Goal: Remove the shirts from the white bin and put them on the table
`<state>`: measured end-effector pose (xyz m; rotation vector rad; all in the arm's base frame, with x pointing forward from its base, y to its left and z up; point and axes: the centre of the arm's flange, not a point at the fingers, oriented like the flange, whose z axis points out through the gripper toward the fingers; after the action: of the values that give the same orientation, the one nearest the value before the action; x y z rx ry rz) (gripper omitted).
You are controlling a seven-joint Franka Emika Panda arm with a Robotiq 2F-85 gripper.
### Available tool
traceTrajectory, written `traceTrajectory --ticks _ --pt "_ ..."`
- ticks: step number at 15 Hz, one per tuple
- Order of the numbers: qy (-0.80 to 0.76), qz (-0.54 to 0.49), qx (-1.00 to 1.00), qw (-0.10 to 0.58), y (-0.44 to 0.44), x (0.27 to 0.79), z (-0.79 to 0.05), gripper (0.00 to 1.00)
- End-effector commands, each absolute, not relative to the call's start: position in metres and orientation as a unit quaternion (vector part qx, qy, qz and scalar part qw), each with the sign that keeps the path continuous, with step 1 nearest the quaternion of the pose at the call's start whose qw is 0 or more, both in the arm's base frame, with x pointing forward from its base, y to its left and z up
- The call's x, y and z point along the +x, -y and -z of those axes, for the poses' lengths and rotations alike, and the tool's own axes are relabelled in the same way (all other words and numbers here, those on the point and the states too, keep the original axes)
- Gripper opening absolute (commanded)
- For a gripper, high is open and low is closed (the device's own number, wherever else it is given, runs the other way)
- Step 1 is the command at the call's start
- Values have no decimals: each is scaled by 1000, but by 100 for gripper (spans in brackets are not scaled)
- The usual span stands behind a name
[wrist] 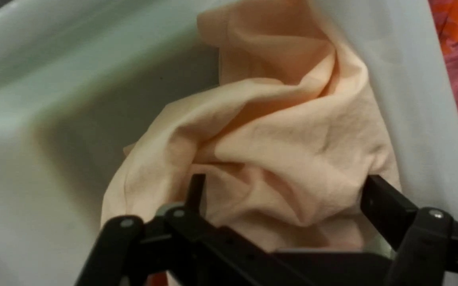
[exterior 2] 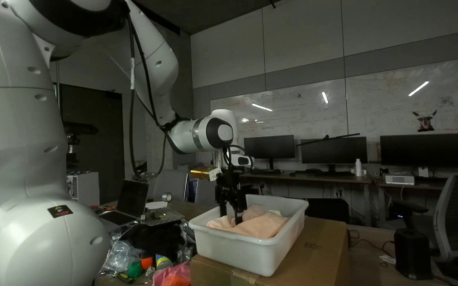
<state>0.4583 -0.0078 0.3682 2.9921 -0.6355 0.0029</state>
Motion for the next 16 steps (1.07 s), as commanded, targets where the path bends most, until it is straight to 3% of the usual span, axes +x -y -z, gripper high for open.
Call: traceTrajectory --ticks 1,14,16 --pt "221 -26 973 54 12 459 -363 100" --pt "249 -56 964 69 25 466 -336 100" --pt "252 -57 963 73 24 466 -334 73"
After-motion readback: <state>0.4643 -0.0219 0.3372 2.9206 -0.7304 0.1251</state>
